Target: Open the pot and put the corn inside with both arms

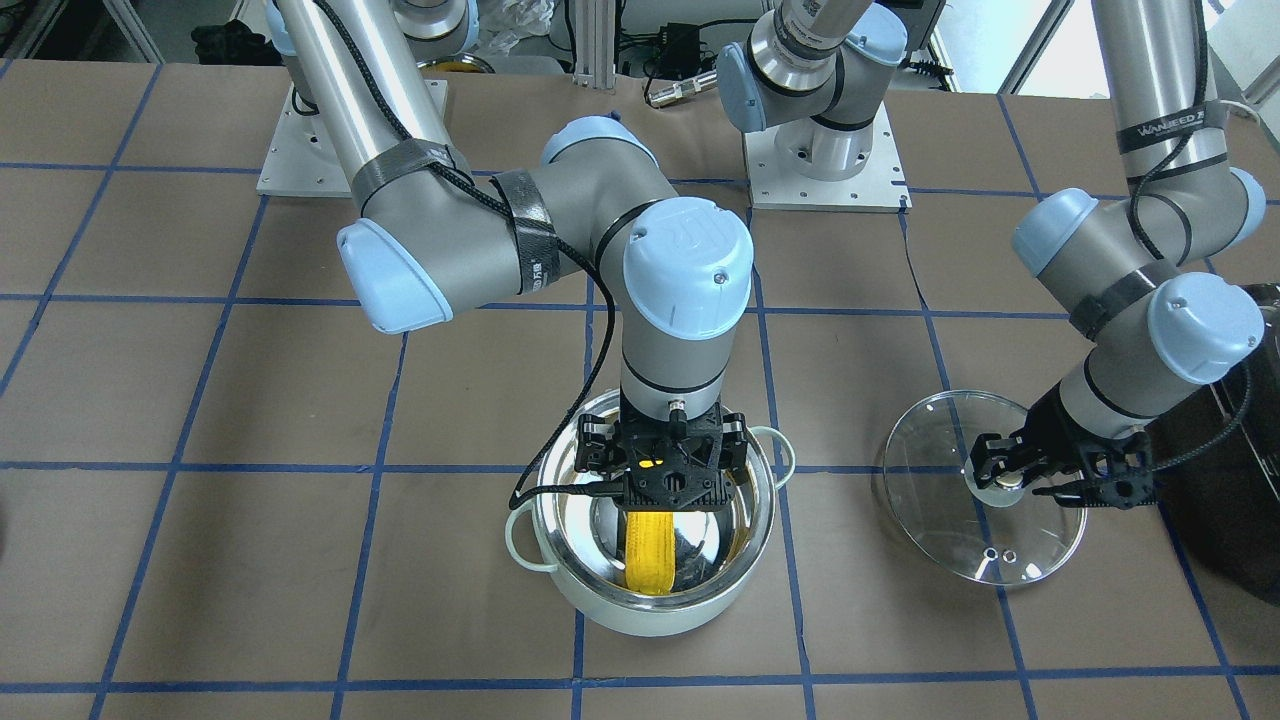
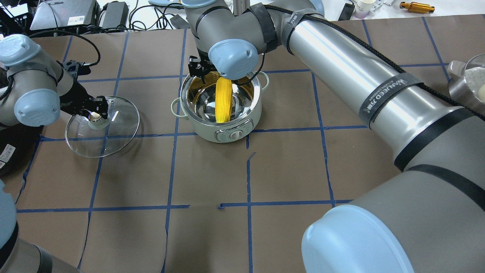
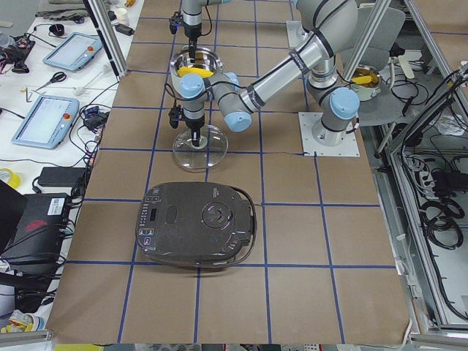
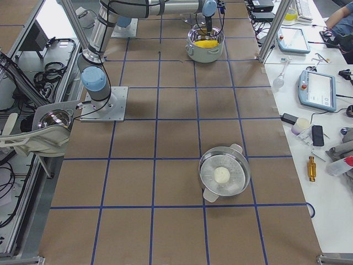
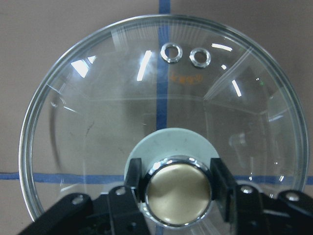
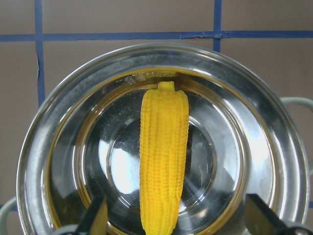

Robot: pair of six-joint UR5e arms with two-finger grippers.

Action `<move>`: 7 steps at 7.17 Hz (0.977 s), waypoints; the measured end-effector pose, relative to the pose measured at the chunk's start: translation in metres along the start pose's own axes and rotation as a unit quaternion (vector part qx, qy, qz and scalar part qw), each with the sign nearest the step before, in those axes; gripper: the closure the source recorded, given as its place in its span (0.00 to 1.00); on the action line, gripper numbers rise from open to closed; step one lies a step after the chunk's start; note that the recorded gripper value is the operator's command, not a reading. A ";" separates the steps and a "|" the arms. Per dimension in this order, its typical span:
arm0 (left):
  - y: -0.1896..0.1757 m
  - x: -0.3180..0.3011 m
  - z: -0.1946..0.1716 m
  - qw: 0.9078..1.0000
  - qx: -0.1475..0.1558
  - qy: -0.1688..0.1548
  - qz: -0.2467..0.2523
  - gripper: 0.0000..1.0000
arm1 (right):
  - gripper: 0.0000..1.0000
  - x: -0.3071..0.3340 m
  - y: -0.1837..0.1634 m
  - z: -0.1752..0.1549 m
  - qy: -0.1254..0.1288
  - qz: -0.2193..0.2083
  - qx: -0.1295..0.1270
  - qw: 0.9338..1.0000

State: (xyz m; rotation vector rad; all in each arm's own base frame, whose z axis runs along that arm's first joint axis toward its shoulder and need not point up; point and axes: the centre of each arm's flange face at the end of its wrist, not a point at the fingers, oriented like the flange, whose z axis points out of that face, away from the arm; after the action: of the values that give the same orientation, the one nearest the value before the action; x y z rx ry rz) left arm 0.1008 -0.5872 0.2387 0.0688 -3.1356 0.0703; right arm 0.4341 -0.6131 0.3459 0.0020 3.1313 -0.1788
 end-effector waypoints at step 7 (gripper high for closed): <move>0.007 -0.015 0.013 1.000 -0.004 -0.001 -0.018 0.00 | 0.00 0.281 0.042 -0.096 0.024 0.046 -0.026 0.998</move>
State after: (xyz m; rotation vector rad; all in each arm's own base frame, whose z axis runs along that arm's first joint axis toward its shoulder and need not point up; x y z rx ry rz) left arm 0.1150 -0.5799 0.2250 0.1240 -3.1348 0.0572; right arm 0.1522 -0.5607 0.4346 0.1516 3.1744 -0.0970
